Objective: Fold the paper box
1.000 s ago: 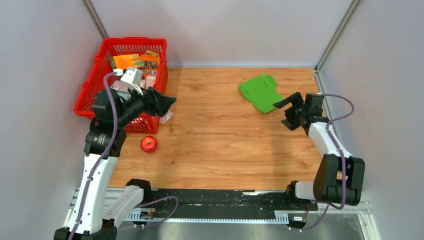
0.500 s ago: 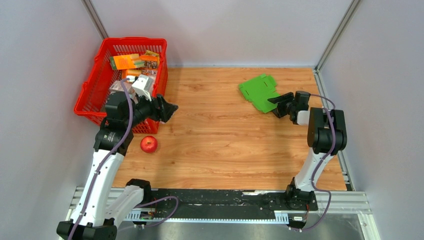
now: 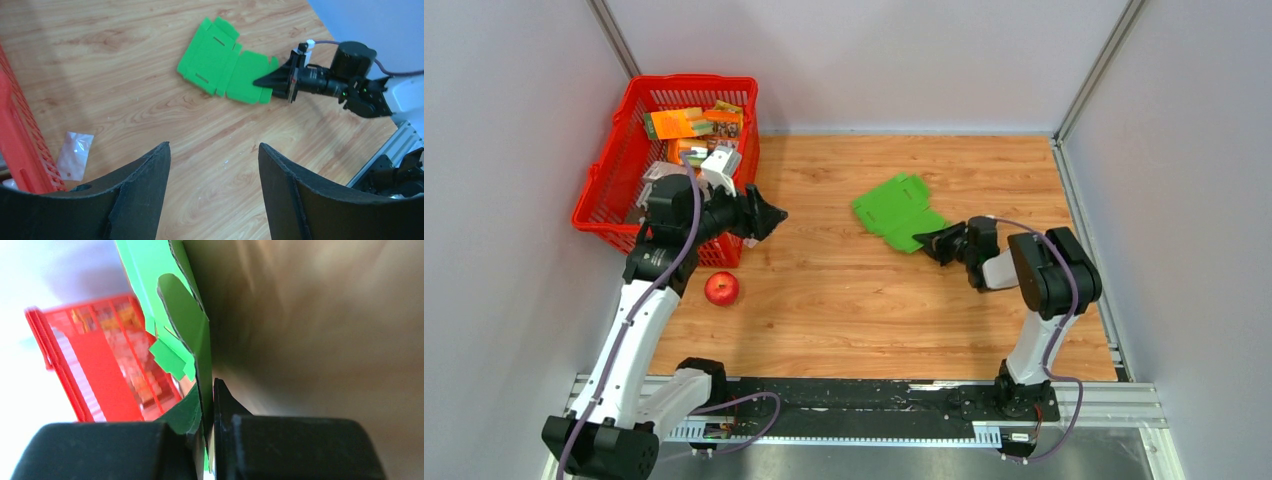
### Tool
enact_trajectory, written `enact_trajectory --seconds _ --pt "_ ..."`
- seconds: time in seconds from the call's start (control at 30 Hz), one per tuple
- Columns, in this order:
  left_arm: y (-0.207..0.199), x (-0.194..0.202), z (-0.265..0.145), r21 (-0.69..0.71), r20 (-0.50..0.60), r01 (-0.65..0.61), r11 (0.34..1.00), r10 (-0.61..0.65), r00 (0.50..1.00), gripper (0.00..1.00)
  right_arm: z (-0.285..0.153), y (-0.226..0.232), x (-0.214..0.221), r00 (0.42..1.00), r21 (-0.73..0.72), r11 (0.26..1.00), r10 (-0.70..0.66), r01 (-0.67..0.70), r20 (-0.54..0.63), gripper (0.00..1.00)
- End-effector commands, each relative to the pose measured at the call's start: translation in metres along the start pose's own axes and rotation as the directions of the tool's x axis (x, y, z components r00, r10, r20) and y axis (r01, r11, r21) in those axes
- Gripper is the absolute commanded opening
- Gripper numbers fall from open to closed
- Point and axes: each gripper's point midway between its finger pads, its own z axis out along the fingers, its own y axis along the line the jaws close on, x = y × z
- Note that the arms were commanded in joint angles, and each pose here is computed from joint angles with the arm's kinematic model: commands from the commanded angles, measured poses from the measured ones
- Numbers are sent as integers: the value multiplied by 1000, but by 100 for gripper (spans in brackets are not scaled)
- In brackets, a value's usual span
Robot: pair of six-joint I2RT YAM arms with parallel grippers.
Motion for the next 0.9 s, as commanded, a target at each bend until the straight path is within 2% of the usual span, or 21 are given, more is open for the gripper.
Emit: enact_trajectory --seconds 0.0,0.07,0.1,0.17,0.23,0.27,0.3,0.33,0.37,0.4,0.43,0.47,0.5,0.57,0.6,0.63,0.67,0.7,0.77,0.8,0.87 --pt "-8 2 11 43 -14 26 999 -26 1000 70 -26 15 46 1000 -100 995 -7 8 12 6" --pt "-5 10 16 23 -54 45 999 -43 998 64 -37 6 75 999 -94 995 -35 34 -4 6" --pt "-7 12 19 14 -69 40 999 -39 997 63 -47 -1 76 998 -85 995 -38 42 42 5" --pt "-8 24 26 2 -120 34 999 -34 992 62 -55 -8 98 997 -74 995 -71 74 38 6" --pt "-11 41 32 -45 -178 7 999 -15 984 62 -63 -9 99 992 -75 993 -89 96 92 12" --pt "-11 47 33 -79 -196 3 997 -18 980 62 -66 -16 108 991 -51 993 -106 110 77 14" --pt "2 51 34 -182 -199 -15 983 -22 980 61 -68 -18 108 989 -46 992 -111 115 98 14" --pt "-7 64 34 -204 -222 -21 979 -25 975 59 -73 -22 110 989 -38 992 -115 119 96 14" --pt "-4 71 34 -271 -194 58 961 -114 974 58 -76 -25 120 989 -37 990 -130 133 76 15" --pt "11 104 33 -359 -206 88 929 -171 963 59 -78 -26 122 987 -34 990 -137 140 80 16" --pt "5 101 38 -336 -128 154 929 -207 970 59 -80 -32 126 986 -13 989 -149 150 71 17" --pt "-3 115 41 -330 -105 242 913 -290 951 61 -84 -30 137 985 -24 985 -167 168 46 22" --pt "7 141 41 -378 -105 257 890 -317 942 67 -85 -31 142 983 -22 983 -182 182 37 27" --pt "-2 147 44 -362 -51 316 877 -357 933 71 -88 -29 156 962 -41 961 -274 274 0 39" --pt "2 155 44 -385 -43 321 865 -364 930 74 -89 -28 164 951 -52 951 -306 304 -35 50" --pt "0 154 46 -378 -33 332 864 -371 928 76 -91 -33 169 943 -40 945 -326 324 -61 53" --pt "-1 155 48 -378 -37 336 863 -377 926 78 -94 -36 176 934 -47 938 -347 344 -88 60" --pt "-4 152 51 -377 -36 337 863 -377 926 78 -97 -39 186 908 -66 918 -396 391 -135 66" --pt "-6 156 56 -389 -58 339 857 -390 919 78 -103 -38 210 843 -142 876 -482 460 -239 67" --pt "-8 156 59 -388 -57 339 857 -389 919 78 -111 -37 230 762 -228 826 -564 516 -320 67" --pt "-11 158 66 -383 -58 337 860 -387 920 78 -122 -44 246 691 -269 798 -601 539 -400 68"
